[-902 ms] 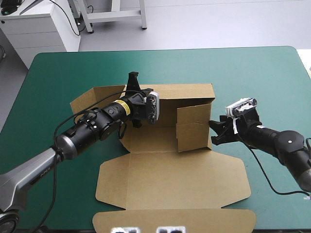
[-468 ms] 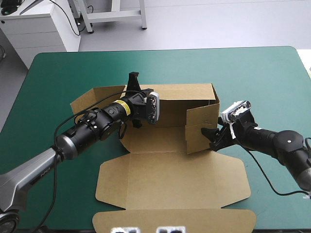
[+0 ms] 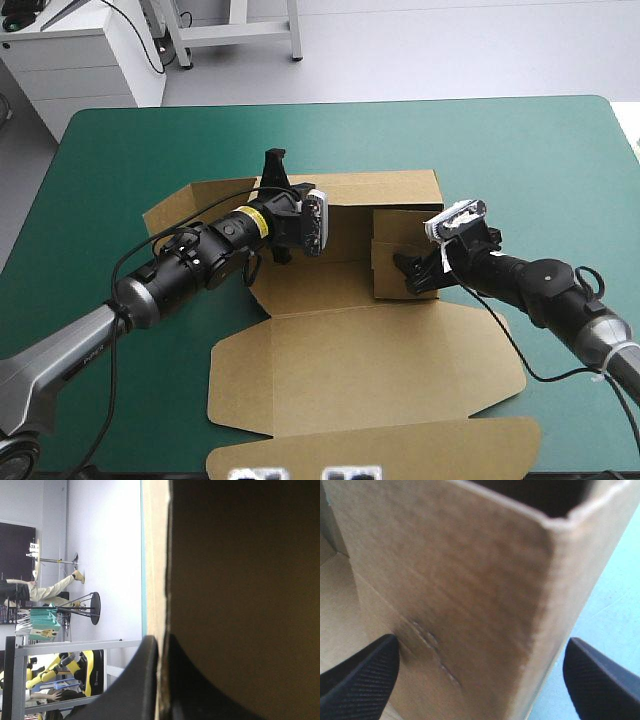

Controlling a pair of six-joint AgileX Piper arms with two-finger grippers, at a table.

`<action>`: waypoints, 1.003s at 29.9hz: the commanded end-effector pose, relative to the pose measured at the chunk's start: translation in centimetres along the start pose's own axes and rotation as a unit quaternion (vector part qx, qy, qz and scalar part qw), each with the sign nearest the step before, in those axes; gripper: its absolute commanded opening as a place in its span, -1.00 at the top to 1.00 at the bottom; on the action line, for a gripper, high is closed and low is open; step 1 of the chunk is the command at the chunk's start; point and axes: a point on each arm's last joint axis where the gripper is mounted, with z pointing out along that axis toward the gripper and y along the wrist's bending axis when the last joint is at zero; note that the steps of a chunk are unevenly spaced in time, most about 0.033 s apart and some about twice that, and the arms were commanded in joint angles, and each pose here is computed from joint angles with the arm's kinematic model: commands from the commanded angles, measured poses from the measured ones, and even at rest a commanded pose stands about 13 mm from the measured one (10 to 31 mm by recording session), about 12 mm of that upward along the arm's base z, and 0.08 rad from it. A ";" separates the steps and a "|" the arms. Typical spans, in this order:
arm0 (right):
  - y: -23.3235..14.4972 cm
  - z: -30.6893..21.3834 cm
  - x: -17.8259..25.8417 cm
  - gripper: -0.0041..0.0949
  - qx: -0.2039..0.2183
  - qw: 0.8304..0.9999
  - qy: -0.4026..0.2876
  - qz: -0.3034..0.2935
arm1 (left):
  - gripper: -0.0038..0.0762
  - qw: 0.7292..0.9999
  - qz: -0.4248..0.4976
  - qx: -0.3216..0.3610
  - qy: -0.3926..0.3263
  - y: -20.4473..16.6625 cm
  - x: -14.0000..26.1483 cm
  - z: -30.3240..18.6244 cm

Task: Fold the box

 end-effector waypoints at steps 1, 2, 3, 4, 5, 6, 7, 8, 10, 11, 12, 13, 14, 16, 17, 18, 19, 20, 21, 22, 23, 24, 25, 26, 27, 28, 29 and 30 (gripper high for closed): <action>-0.9 -0.4 -1.3 -0.72 0.053 0.998 -0.029 0.011 | 0.92 0.999 -0.020 -0.043 -0.023 1.8 -0.9 -1.2; -1.0 -0.4 -1.3 -0.70 0.056 0.998 -0.029 0.007 | 0.92 0.999 -0.018 -0.038 -0.024 1.7 -1.1 -1.2; -1.0 -0.4 -1.3 -0.66 0.060 0.998 -0.029 0.005 | 0.92 0.999 -0.018 -0.035 -0.025 1.6 -1.3 -1.2; -1.0 -0.4 -1.3 -0.60 0.061 0.998 -0.029 0.004 | 0.92 0.999 -0.015 -0.030 -0.027 1.4 -1.5 -1.2; -1.1 -0.4 -1.3 -0.52 0.062 0.998 -0.029 0.003 | 0.92 0.999 -0.011 -0.027 -0.030 1.2 -1.8 -1.2; -1.1 -0.4 -1.3 -0.45 0.062 0.998 -0.029 0.003 | 0.92 0.999 -0.010 -0.025 -0.032 1.1 -2.0 -1.2; -1.0 -0.4 -1.3 -0.36 0.060 0.998 -0.028 0.004 | 0.92 0.999 -0.009 -0.024 -0.035 1.0 -2.2 -1.2; -1.0 -0.4 -1.3 -0.24 0.058 0.998 -0.027 -0.002 | 0.92 0.999 -0.007 -0.024 -0.037 1.0 -2.3 -1.2; -0.9 -0.4 -1.3 -0.02 0.054 0.998 -0.025 -0.005 | 0.92 0.999 -0.007 -0.023 -0.036 1.0 -2.3 -1.2; -0.9 -0.4 -1.3 0.12 0.051 0.998 -0.024 -0.005 | 0.92 0.999 -0.007 -0.020 -0.035 0.9 -2.2 -1.2; -0.8 -0.4 -1.2 0.22 0.046 0.999 -0.023 -0.006 | 0.92 0.999 -0.007 -0.018 -0.033 0.9 -2.2 -1.2; -0.7 -0.4 -1.3 0.36 0.042 0.999 -0.023 -0.007 | 0.92 0.999 -0.007 -0.016 -0.032 0.9 -2.2 -1.2; -0.6 -0.4 -1.2 0.49 0.037 0.999 -0.022 -0.007 | 0.92 0.999 -0.008 -0.016 -0.032 0.9 -2.2 -1.2; -0.5 -0.4 -1.2 0.73 0.030 0.999 -0.019 -0.011 | 0.92 0.999 -0.008 -0.016 -0.032 0.9 -2.2 -1.2; -0.4 -0.4 -1.2 0.84 0.028 0.999 -0.017 -0.016 | 0.92 0.999 -0.008 -0.017 -0.033 0.9 -2.2 -1.2; -0.4 -0.4 -1.1 0.92 0.026 0.999 -0.015 -0.018 | 0.92 0.999 -0.009 -0.017 -0.033 0.9 -2.2 -1.2; -0.4 -0.4 -1.1 0.95 0.027 0.999 -0.013 -0.016 | 0.92 0.999 -0.010 -0.015 -0.032 0.9 -2.2 -1.2; -0.4 -0.4 -1.1 0.95 0.025 1.000 -0.013 -0.013 | 0.92 0.999 -0.012 -0.013 -0.031 0.8 -2.2 -1.2; -0.3 -0.4 -1.1 0.95 0.023 1.000 -0.012 -0.013 | 0.92 0.999 -0.012 -0.009 -0.029 0.7 -2.1 -1.2; -0.3 -0.4 -1.1 0.95 0.023 1.000 -0.012 -0.014 | 0.92 1.000 -0.014 -0.003 -0.026 0.6 -2.1 -1.2; -0.3 -0.4 -1.1 0.95 0.023 1.000 -0.012 -0.014 | 0.92 1.000 -0.017 0.002 -0.023 0.5 -2.0 -1.2; -0.4 -0.4 -1.1 0.95 0.025 1.000 -0.013 -0.014 | 0.92 0.999 -0.023 0.007 -0.021 0.4 -2.0 -1.2; -0.5 -0.4 -1.1 0.95 0.032 0.999 -0.015 -0.004 | 0.92 0.999 -0.030 0.014 -0.019 0.3 -2.0 -1.2; -0.6 -0.4 -1.1 0.95 0.037 0.999 -0.018 0.009 | 0.91 0.999 -0.033 0.018 -0.020 0.2 -2.1 -1.2; -0.7 -0.4 -1.2 0.95 0.043 0.999 -0.020 0.025 | 0.90 0.999 -0.032 0.026 -0.018 0.0 -2.2 -1.2; -0.8 -0.4 -1.2 0.95 0.048 0.998 -0.022 0.038 | 0.85 0.999 -0.033 0.030 -0.021 -0.1 -2.5 -1.3; -0.8 -0.4 -1.2 0.95 0.049 0.998 -0.023 0.045 | 0.79 0.999 -0.032 0.035 -0.023 -0.2 -2.7 -1.4; -0.8 -0.4 -1.2 0.95 0.049 0.997 -0.023 0.047 | 0.69 0.998 -0.029 0.039 -0.026 -0.4 -3.1 -1.5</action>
